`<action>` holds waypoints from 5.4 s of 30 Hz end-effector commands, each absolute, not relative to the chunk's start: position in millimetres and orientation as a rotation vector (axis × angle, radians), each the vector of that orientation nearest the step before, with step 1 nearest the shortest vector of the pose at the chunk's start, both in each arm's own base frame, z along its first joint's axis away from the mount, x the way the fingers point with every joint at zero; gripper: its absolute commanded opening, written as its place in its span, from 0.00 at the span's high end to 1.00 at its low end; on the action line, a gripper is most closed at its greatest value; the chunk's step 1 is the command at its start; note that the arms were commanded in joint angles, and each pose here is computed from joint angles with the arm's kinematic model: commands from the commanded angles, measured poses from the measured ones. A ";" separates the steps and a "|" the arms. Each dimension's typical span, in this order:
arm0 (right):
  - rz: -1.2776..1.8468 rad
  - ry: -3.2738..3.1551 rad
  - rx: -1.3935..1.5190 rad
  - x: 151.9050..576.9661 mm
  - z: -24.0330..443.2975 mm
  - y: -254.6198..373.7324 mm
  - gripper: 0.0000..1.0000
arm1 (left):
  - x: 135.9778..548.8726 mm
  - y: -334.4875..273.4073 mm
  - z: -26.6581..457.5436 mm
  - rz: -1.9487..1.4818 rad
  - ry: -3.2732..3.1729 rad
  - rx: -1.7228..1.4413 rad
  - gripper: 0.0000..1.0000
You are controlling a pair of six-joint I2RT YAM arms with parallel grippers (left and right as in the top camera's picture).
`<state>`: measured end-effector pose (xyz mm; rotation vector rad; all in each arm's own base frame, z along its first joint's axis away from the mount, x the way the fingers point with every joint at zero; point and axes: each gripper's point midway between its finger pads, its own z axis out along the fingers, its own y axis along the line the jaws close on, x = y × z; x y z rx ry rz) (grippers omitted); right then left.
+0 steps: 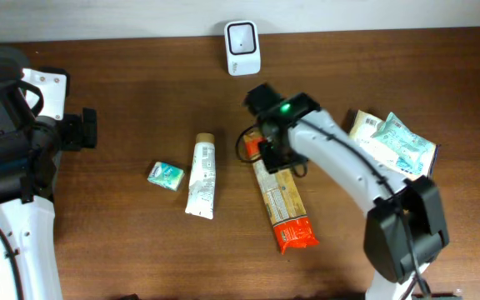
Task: Scan the item barcode
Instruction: 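Grasp the red-orange spaghetti package with the right gripper, then lift the spaghetti package and carry it toward the scanner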
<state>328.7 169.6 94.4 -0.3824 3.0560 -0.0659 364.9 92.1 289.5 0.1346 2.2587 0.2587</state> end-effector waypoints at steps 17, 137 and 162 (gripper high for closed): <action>1.112 2.957 -0.542 269.3 4.9 147.5 0.31 | 365.7 91.8 291.5 0.259 2.251 0.153 0.01; 1.716 2.157 -0.686 321.1 206.5 216.6 0.96 | 365.7 91.8 291.5 0.259 2.251 0.153 0.01; 1.677 2.220 -0.652 323.1 198.7 214.8 0.96 | 365.7 91.8 291.5 0.259 2.251 0.153 0.01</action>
